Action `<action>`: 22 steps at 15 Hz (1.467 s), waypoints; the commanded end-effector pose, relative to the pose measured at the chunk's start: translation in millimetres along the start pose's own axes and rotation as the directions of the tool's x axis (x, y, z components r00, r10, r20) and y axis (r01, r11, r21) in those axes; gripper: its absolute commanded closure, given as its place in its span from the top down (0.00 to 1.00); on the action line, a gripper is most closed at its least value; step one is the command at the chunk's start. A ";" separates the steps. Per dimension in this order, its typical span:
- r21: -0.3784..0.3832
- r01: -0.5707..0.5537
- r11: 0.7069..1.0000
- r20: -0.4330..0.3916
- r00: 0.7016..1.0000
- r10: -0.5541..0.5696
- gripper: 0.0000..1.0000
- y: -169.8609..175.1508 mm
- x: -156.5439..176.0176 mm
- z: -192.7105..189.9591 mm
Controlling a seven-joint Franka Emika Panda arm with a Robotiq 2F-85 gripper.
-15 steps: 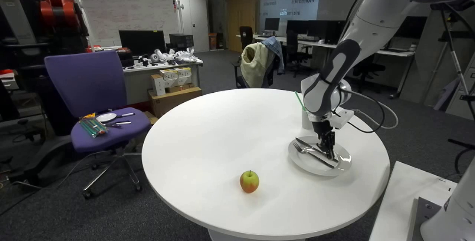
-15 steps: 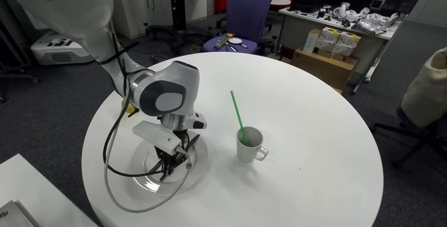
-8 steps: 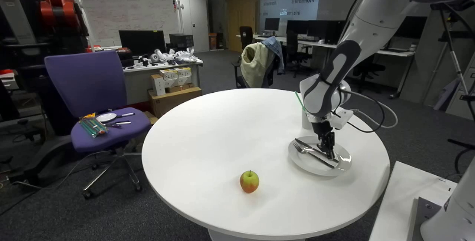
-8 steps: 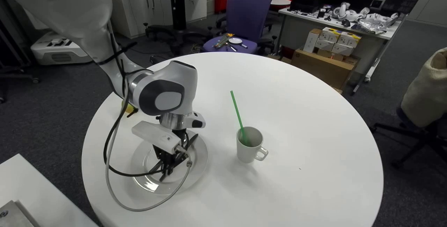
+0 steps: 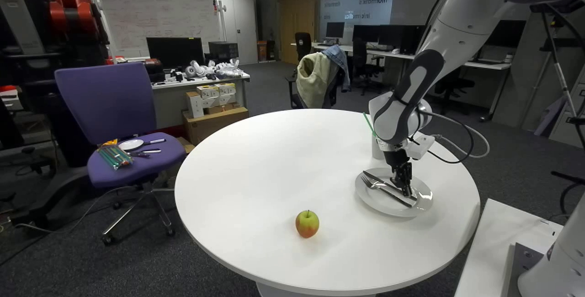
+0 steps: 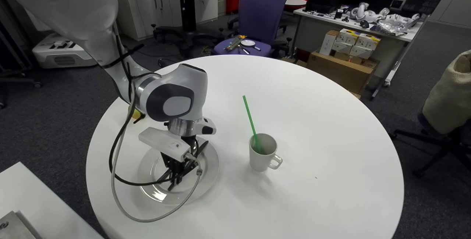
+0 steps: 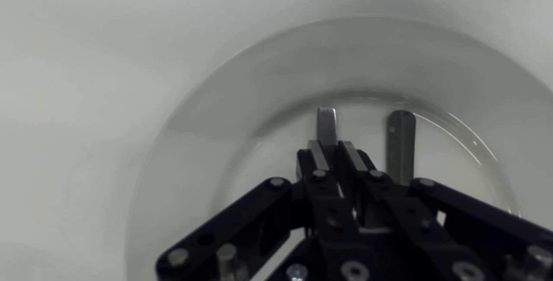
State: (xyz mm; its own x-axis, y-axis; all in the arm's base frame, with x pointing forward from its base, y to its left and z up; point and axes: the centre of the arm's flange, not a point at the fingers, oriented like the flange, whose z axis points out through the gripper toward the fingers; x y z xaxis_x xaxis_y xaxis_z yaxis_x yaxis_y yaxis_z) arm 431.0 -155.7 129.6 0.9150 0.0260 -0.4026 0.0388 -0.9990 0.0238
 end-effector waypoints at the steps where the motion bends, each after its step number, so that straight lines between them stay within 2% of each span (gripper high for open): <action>1: -0.011 0.001 1.000 0.019 1.000 -0.001 0.03 -3.4 -10.1 -4.1; 22: 0.015 -0.014 1.000 0.022 1.000 0.014 0.03 -4.4 -10.8 -5.8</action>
State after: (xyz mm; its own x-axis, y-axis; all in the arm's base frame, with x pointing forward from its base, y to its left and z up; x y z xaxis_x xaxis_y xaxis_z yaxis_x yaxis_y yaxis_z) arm 430.2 -155.4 129.6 0.9142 0.0238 -0.4046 0.0357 -0.9991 0.0219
